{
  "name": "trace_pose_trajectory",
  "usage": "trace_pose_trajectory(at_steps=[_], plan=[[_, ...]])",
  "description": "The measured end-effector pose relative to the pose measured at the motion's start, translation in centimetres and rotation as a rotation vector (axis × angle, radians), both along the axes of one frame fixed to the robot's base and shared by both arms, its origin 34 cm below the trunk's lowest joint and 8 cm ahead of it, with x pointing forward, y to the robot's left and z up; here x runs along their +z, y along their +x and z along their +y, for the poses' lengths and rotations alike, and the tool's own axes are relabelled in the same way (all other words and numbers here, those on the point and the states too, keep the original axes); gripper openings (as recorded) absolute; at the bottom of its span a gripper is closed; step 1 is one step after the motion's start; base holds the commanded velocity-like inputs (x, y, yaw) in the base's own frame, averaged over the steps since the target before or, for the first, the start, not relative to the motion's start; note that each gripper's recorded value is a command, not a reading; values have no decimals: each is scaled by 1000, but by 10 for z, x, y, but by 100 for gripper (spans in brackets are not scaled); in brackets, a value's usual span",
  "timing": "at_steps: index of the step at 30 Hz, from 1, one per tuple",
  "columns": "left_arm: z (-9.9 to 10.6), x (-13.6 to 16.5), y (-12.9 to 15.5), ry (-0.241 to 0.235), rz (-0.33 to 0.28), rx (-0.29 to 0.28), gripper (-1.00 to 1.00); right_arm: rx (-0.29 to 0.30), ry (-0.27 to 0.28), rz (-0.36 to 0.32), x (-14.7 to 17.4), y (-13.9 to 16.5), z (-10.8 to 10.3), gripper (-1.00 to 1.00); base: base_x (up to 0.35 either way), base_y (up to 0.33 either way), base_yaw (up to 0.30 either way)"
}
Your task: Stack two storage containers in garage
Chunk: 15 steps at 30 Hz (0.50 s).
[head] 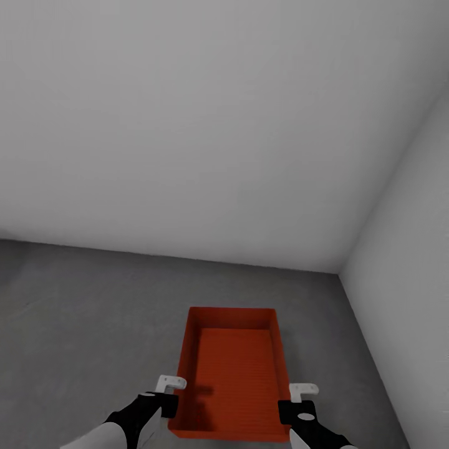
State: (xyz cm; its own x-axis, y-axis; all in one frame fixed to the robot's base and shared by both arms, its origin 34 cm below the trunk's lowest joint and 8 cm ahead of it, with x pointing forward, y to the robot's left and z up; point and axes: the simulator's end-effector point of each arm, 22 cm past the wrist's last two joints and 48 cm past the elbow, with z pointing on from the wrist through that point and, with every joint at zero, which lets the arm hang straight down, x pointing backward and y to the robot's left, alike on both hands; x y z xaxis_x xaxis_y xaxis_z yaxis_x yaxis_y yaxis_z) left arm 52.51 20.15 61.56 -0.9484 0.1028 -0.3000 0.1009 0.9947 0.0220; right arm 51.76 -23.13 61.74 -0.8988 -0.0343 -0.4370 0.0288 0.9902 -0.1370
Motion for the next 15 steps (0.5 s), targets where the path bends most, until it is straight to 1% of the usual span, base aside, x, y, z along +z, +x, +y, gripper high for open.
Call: trace_pose_trajectory(at_steps=[11,15], plan=[[0,0,0,0,-1,0,-100,1,0,0,0,0,0,-100,322,0,-243],[0,0,0,0,0,0,-100,0,0,0,0,0,-1,-100,322,0,-82]])
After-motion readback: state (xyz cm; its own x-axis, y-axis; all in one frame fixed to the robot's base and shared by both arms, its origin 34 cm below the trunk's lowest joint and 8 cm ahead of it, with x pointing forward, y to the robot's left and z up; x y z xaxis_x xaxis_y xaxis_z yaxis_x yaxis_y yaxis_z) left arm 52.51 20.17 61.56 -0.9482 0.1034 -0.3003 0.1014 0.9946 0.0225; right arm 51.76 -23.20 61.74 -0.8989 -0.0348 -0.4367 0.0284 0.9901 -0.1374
